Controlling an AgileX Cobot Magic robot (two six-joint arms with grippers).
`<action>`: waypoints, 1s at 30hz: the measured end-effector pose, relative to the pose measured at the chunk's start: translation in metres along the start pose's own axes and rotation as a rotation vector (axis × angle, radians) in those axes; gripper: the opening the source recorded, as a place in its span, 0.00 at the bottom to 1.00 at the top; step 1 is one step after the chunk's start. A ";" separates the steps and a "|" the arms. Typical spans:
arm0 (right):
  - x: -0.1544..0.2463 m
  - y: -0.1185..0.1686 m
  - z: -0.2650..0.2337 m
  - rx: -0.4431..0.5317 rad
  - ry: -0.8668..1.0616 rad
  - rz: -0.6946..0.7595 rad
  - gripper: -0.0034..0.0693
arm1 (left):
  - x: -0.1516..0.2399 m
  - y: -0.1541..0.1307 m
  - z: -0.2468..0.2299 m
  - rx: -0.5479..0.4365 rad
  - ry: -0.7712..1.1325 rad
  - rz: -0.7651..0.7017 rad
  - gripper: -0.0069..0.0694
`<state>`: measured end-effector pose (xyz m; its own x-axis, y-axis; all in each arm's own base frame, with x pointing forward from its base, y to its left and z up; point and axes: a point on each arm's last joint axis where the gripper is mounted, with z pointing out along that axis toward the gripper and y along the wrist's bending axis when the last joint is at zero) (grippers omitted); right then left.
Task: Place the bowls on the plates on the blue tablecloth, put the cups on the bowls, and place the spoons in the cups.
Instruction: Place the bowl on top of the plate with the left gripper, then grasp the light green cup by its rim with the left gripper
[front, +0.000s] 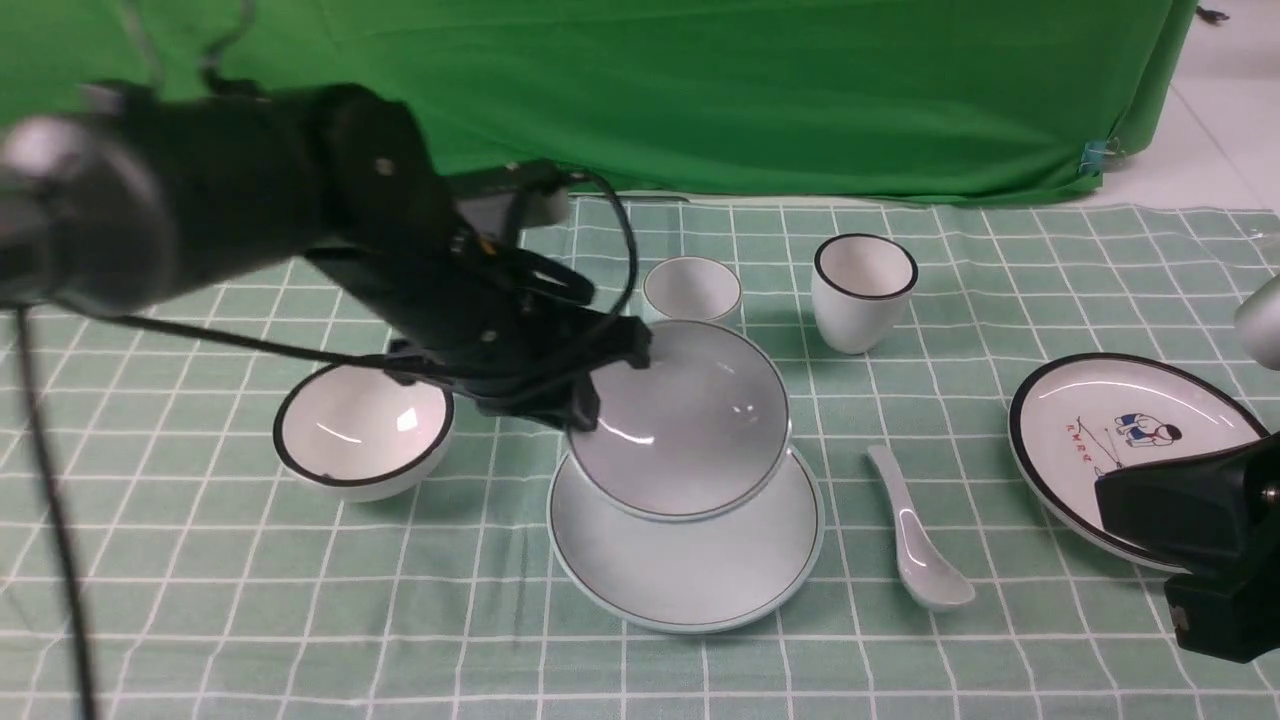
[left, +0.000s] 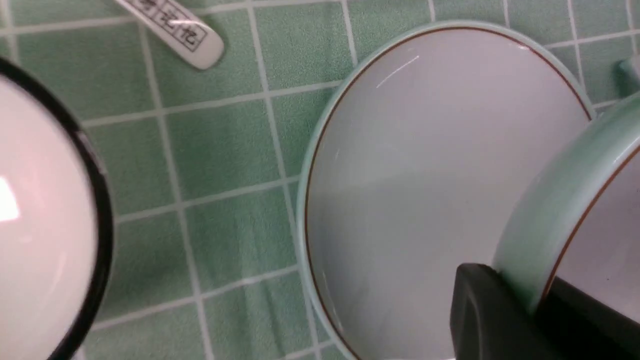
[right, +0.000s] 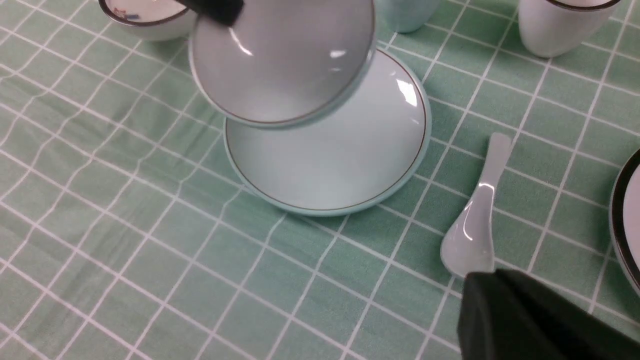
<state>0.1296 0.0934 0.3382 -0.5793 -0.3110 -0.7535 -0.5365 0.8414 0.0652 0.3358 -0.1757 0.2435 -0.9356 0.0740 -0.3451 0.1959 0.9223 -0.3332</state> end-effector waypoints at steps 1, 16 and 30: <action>0.000 0.000 0.000 0.000 0.000 0.000 0.07 | -0.004 0.001 0.013 -0.006 0.021 -0.004 0.12; 0.000 0.000 0.000 0.005 0.000 -0.006 0.07 | -0.004 0.010 0.055 -0.018 0.103 -0.041 0.16; 0.000 -0.001 0.000 0.007 -0.001 -0.006 0.07 | -0.067 -0.020 -0.001 0.015 -0.100 0.039 0.50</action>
<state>0.1300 0.0929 0.3382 -0.5752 -0.3154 -0.7547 -0.5358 0.8425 0.0563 0.3938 -0.1986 0.2741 -0.8934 0.0705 -0.4436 0.2363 0.9136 -0.3309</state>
